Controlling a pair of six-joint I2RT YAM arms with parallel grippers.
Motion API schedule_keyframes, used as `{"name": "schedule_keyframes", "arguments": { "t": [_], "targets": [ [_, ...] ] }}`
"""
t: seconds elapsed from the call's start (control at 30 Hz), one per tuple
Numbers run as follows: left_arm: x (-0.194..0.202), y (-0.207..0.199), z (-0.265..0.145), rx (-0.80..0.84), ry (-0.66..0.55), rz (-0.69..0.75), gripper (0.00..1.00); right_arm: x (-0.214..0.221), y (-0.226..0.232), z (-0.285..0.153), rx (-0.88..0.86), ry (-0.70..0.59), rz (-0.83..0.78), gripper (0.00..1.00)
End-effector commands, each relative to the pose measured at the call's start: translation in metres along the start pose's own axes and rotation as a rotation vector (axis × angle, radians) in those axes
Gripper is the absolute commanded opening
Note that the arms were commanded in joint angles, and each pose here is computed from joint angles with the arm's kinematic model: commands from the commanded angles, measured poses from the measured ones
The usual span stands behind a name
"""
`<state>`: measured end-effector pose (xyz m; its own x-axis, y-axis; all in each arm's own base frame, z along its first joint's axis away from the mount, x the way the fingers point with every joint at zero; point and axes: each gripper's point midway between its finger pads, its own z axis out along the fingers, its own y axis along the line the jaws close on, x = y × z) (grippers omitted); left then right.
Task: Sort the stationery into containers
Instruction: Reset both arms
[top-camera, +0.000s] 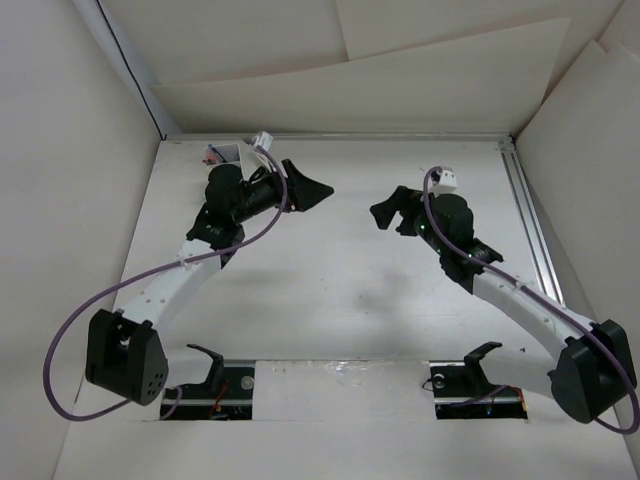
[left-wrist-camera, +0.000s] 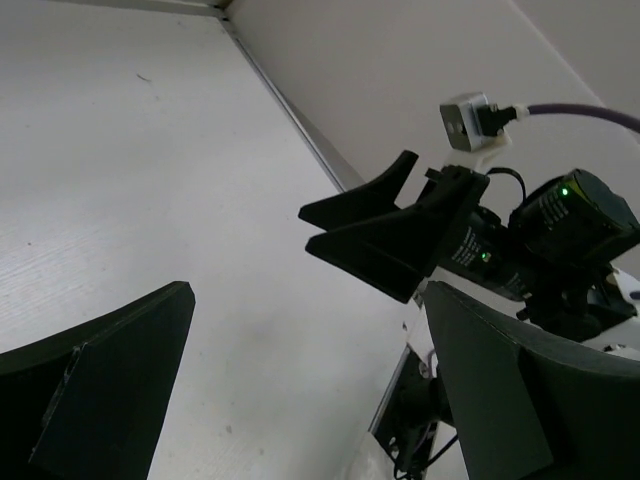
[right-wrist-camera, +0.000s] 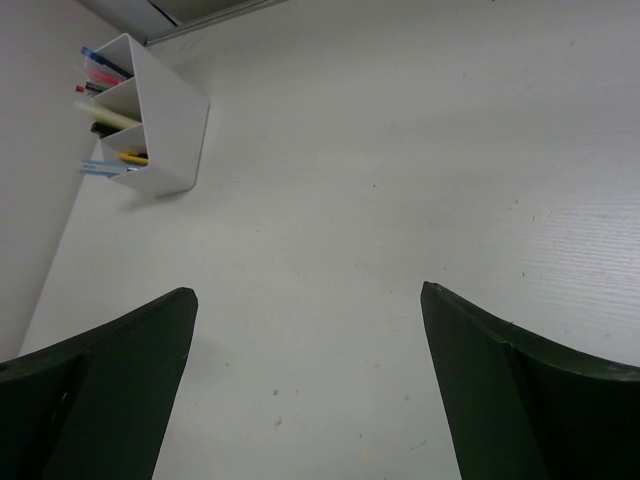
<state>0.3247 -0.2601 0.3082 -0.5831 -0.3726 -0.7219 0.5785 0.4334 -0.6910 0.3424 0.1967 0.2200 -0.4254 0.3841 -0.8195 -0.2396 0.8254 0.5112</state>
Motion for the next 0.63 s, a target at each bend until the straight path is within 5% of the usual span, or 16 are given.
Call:
{"name": "schedule_keyframes", "arguments": {
  "t": [0.0,0.6],
  "targets": [
    [0.007,-0.028,-0.020,0.122,0.004,0.032,1.00,-0.022,0.018,-0.010,-0.050,-0.088,-0.021,1.00],
    [0.039,-0.020,-0.038,0.159,0.042,0.025,1.00,-0.026,0.029,-0.027,-0.067,-0.139,-0.060,1.00]
  ]
}}
